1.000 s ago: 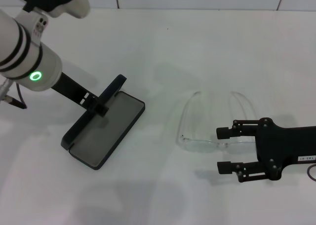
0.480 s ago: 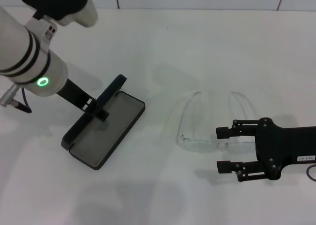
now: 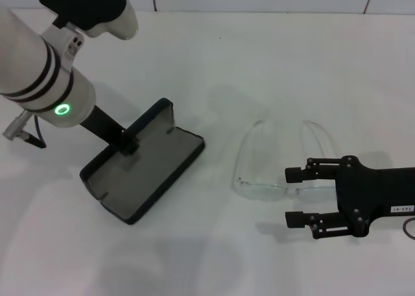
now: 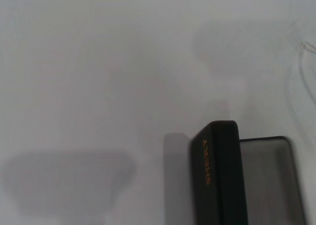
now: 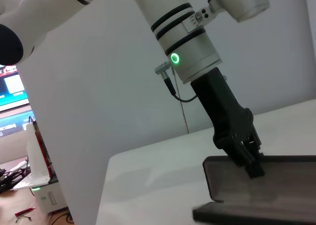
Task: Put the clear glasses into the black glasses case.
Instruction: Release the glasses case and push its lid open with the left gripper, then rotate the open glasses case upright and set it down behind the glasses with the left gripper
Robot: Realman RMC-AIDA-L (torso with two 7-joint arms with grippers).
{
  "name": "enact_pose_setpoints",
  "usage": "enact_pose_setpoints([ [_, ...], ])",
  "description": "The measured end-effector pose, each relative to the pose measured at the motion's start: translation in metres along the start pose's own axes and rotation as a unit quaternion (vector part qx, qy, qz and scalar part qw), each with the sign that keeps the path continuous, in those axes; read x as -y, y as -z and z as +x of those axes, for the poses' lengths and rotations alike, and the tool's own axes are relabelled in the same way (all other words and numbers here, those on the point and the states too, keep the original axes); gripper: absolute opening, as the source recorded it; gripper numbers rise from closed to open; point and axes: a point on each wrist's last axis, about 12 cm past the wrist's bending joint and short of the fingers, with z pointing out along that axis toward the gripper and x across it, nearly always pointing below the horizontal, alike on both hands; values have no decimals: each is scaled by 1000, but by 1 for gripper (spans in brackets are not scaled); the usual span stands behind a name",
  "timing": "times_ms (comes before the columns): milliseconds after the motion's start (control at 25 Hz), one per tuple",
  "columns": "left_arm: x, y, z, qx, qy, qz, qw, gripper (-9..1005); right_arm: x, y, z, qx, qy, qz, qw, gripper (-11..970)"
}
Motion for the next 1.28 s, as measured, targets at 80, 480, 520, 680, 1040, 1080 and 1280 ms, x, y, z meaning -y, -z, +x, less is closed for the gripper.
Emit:
enact_pose_setpoints([
  [80,0,0,-1,3,-2,-1,1000,402,0,0,1,0,-2,0,1000,738],
  [480,5,2,-2,29,-82,-5,996,200,-2,2,3,21,7,12,1000,737],
  [520,5,2,-2,29,-82,-5,996,200,-2,3,4,24,7,13,1000,737],
  [680,14,3,-2,93,-205,-6,974,200,-3,5,5,26,5,16,1000,737],
  [1040,27,4,-13,110,-337,-23,935,200,-5,5,5,35,6,16,999,738],
  [1080,26,4,-14,107,-343,-29,933,200,-5,6,6,36,5,17,999,737],
  [1280,18,7,-13,91,-360,-58,927,200,-8,8,9,37,-1,21,999,737],
])
